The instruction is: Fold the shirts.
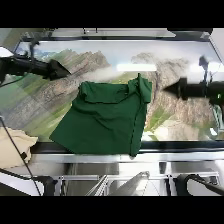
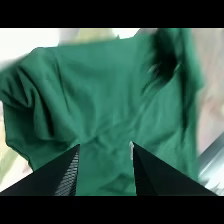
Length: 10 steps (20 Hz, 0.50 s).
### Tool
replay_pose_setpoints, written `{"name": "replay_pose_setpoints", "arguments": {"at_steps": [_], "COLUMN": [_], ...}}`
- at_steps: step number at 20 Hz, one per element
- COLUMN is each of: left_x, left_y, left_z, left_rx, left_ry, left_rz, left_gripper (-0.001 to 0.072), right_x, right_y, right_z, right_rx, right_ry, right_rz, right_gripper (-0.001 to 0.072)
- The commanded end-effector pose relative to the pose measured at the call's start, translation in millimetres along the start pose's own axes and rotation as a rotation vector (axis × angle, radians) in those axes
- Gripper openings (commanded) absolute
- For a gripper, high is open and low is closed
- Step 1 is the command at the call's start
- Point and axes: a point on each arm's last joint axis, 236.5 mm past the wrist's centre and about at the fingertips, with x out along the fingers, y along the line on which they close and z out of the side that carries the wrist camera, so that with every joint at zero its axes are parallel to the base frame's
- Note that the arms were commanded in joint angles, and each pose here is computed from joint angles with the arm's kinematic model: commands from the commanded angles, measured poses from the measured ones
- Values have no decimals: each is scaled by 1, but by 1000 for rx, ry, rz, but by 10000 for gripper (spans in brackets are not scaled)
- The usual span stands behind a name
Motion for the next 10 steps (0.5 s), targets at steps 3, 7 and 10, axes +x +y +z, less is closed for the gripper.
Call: {"name": "replay_pose_setpoints", "arguments": {"at_steps": [3, 7, 10], "left_x": [67, 84, 99], "left_y": [30, 49, 40], "left_z": [-32, -36, -34], "left_rx": [99, 158, 186], "left_ry": [189, 282, 302], "left_rz": [162, 309, 295], "left_gripper": [347, 347, 348], "right_x": [26, 56, 76], "right_y": [-39, -66, -63], "right_z": [-162, -203, -200], "right_rx": [157, 171, 188], "right_ry": [237, 269, 245], "right_rz": [-98, -177, -169], "right_gripper": [665, 665, 665]}}
